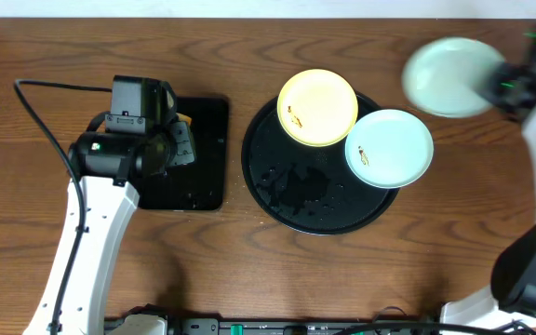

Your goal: Clean dirty plates on tray and stack at the side

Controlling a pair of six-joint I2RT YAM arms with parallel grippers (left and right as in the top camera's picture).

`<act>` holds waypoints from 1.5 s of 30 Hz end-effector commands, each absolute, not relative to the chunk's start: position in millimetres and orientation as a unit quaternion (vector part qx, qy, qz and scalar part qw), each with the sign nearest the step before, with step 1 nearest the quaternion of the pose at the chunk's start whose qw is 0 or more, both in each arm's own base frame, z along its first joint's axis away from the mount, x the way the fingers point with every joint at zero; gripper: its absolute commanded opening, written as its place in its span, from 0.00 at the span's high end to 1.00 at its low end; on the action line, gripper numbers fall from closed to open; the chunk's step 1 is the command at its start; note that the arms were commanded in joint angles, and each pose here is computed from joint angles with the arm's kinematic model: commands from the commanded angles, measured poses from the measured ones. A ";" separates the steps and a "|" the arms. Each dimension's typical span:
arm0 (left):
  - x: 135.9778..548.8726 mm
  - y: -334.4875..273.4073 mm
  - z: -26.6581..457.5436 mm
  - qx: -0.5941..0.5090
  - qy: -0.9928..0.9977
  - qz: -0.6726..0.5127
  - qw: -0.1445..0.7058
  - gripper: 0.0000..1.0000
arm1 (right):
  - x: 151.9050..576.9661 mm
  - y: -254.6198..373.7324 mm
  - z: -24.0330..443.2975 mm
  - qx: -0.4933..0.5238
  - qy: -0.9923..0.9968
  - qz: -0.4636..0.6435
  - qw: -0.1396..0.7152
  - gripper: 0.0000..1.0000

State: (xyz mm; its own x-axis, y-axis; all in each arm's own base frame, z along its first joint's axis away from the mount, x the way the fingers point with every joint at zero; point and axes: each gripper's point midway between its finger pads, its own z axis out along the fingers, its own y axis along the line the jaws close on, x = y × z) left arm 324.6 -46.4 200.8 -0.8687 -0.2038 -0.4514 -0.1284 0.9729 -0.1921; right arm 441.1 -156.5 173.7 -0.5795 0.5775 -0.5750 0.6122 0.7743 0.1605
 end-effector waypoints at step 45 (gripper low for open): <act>306.7 -55.9 186.1 -0.077 0.973 -0.093 0.194 0.92 | 374.8 -16.5 44.5 0.014 0.996 0.001 0.083 0.57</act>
State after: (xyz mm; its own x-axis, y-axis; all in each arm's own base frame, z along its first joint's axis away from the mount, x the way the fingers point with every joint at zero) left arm 309.6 -54.3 190.0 -0.9053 -0.1918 -0.3789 -0.1172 0.9704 -0.2111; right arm 377.9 -16.9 50.4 -0.9840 0.0407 -0.1733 0.0365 0.9990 0.0273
